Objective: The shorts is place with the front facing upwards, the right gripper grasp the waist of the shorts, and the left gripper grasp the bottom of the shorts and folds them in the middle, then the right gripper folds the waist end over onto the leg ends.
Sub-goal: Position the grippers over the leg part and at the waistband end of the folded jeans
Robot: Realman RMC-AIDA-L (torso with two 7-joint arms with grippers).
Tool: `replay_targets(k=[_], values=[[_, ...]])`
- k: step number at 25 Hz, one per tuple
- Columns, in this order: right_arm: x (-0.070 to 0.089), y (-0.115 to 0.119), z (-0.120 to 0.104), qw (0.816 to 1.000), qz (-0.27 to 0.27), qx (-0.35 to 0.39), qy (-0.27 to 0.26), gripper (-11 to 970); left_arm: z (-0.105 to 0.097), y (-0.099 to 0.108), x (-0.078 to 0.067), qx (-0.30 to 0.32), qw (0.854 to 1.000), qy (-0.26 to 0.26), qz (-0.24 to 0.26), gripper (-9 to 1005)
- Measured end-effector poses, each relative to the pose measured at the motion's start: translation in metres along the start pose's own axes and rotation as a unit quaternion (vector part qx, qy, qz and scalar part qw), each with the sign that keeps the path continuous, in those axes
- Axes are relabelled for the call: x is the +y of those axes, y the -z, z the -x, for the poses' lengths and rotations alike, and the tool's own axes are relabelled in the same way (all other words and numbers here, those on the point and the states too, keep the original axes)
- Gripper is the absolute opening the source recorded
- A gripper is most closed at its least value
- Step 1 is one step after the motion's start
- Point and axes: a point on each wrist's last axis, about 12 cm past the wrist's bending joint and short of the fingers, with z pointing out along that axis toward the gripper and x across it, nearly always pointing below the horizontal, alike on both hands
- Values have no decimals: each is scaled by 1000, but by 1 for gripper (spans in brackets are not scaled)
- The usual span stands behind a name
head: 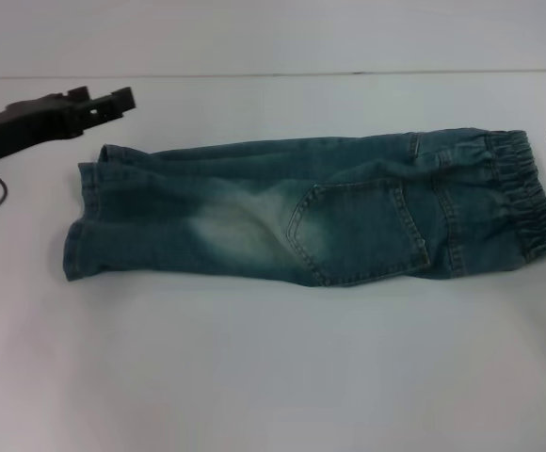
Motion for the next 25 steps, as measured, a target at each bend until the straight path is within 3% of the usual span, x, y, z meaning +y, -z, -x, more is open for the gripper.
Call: replay_targets(k=[6, 17, 25], values=[[0, 0, -20, 998, -15, 56, 34, 927, -12, -7, -7, 3, 1000, 4, -28, 848], [-9, -2, -22, 996, -54, 69, 22, 918, -17, -19, -15, 25, 999, -1, -48, 848], [0, -21, -21, 994, -40, 98, 30, 911, -18, -23, -19, 35, 998, -6, -57, 847]])
